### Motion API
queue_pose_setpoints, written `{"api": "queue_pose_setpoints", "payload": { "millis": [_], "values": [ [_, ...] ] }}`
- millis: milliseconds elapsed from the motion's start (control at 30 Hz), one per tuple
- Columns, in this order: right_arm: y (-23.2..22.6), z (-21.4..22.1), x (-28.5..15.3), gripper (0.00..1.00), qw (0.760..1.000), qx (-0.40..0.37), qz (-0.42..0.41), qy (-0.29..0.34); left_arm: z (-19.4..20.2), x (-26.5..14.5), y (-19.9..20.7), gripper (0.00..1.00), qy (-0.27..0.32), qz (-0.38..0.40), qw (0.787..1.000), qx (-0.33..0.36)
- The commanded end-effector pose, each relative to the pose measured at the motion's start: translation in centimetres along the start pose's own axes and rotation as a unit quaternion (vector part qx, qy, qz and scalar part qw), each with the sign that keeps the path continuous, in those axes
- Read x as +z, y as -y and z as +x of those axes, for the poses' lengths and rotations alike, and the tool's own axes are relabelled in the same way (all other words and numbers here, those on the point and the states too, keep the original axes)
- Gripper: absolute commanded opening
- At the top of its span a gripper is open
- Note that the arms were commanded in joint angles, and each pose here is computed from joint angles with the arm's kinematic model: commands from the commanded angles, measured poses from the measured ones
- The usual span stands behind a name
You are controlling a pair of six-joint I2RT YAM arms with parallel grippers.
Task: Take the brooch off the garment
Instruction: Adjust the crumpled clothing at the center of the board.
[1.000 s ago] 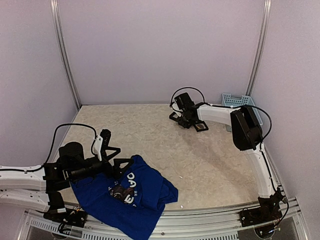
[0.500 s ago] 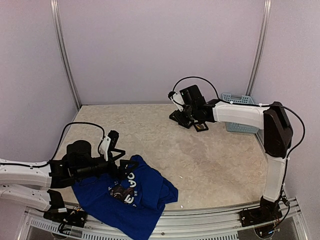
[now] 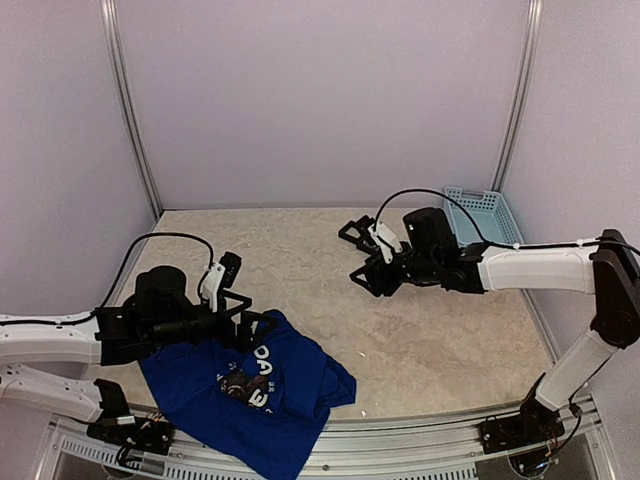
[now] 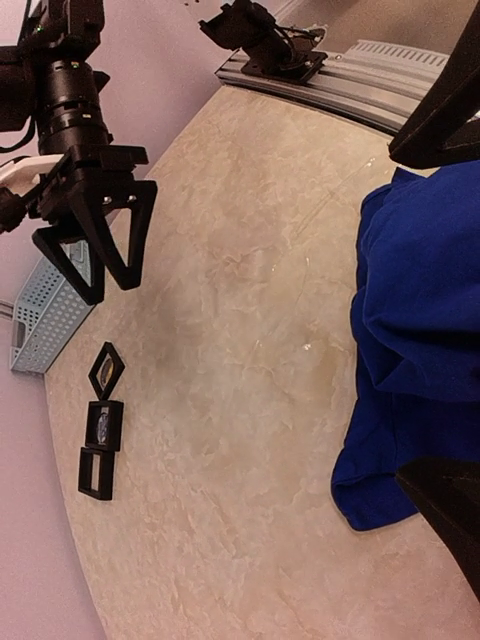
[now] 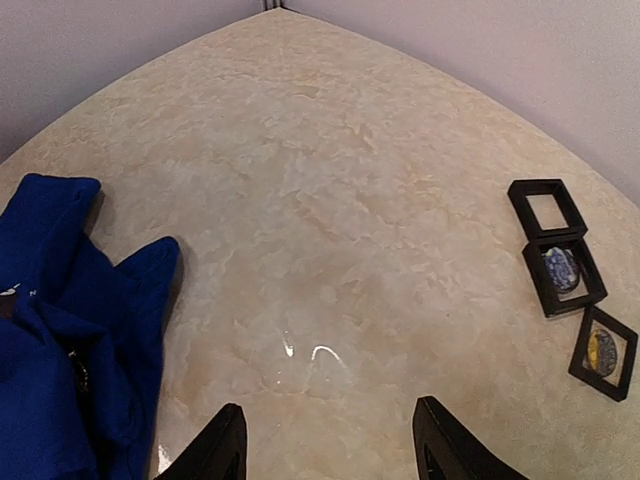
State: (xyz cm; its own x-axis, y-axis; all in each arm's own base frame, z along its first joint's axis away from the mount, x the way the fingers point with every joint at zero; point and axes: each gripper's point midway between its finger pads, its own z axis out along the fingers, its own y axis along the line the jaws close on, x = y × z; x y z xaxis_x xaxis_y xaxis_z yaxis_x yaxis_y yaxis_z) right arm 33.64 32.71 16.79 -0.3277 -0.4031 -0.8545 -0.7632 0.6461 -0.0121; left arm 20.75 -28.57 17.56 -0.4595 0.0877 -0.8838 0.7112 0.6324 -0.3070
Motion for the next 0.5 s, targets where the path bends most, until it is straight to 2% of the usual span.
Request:
{"api": "queue_pose_setpoints", "payload": {
  "millis": [0,133,200,267,467],
  "values": [
    [-5.4,1.0,-0.2,0.57,0.989,0.045,-0.139,0.027,0.3,-1.8,1.2,0.99,-0.024,0.036,0.999,0.003],
    [-8.3,2.0,-0.1,0.56,0.973,0.07,-0.214,0.04,3.1,-3.1,0.7,0.99,-0.064,0.036,0.997,0.007],
    [-9.7,2.4,0.0,0.55,0.968,0.081,-0.237,0.031,4.8,-3.4,-0.1,0.99,-0.063,0.027,0.998,-0.004],
    [-10.3,2.8,0.2,0.55,0.967,0.101,-0.234,0.025,5.6,-3.7,-0.7,0.99,-0.044,0.029,0.999,-0.016],
    [-12.1,5.7,1.4,0.56,0.961,0.129,-0.246,-0.008,7.0,-2.7,-0.9,0.99,-0.079,0.039,0.996,-0.021]
  ]
}}
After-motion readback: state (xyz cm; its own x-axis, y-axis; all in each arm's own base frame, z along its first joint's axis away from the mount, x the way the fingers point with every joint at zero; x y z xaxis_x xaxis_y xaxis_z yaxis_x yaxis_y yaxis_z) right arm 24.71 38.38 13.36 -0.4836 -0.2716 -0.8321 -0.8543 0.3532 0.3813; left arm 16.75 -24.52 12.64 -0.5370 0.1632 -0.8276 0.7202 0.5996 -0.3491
